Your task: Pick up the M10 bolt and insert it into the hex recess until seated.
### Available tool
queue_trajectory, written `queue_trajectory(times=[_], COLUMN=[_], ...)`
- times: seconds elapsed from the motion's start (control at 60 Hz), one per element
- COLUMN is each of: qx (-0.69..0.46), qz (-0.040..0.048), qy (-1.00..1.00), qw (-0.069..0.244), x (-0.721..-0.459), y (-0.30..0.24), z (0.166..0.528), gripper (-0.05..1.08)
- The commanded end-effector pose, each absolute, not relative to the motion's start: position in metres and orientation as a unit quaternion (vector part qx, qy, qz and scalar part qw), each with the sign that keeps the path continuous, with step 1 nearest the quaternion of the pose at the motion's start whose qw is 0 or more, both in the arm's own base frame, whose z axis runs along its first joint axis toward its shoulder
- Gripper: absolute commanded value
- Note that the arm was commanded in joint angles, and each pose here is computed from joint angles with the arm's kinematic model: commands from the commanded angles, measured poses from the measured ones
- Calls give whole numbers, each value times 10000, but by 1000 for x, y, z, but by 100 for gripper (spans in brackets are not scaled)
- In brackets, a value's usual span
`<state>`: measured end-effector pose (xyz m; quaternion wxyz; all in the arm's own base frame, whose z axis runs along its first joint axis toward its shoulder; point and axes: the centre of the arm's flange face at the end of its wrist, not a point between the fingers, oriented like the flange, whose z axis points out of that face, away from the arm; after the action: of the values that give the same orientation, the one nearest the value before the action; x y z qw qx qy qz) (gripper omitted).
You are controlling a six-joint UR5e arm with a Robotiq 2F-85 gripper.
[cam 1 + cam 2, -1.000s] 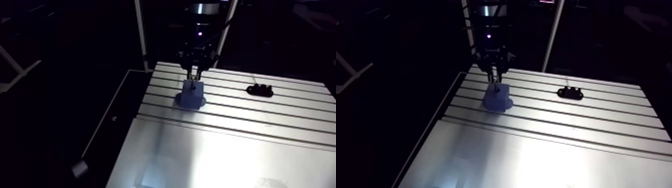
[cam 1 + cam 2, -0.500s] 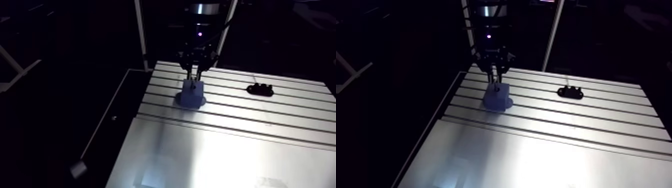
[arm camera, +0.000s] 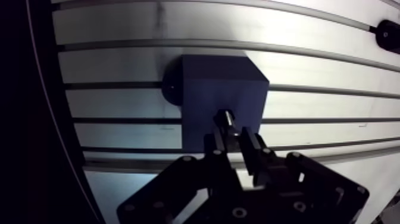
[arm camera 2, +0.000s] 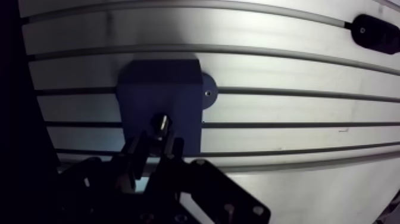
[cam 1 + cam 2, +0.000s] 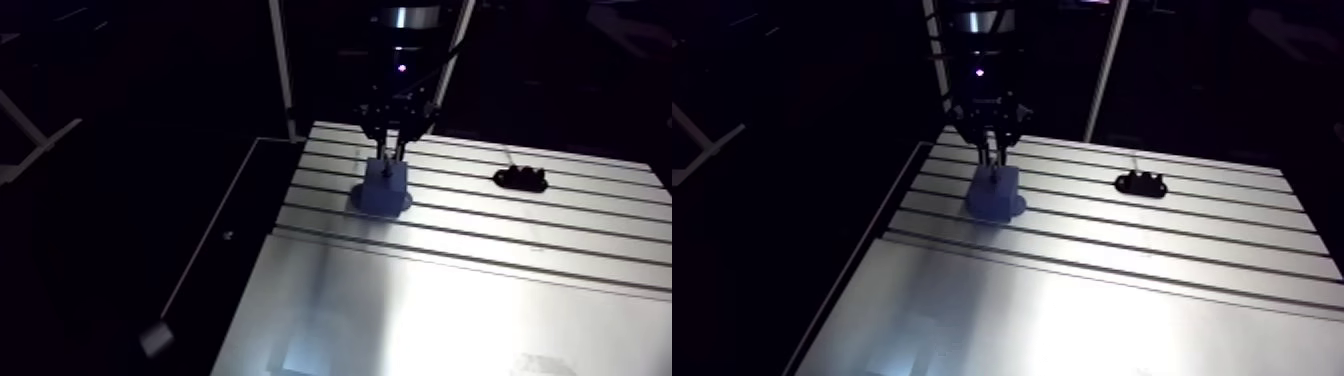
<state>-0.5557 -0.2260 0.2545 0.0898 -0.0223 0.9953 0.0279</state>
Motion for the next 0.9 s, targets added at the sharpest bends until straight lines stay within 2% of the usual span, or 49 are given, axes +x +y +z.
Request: queue_trajectory(times=[0.017, 0.9], qx=[-224, -238], qz=[289, 275], qy=[9954, 9952], qw=[890, 908], x=[-556, -557], y=[-226, -226], z=[255, 252], gripper=[75, 75])
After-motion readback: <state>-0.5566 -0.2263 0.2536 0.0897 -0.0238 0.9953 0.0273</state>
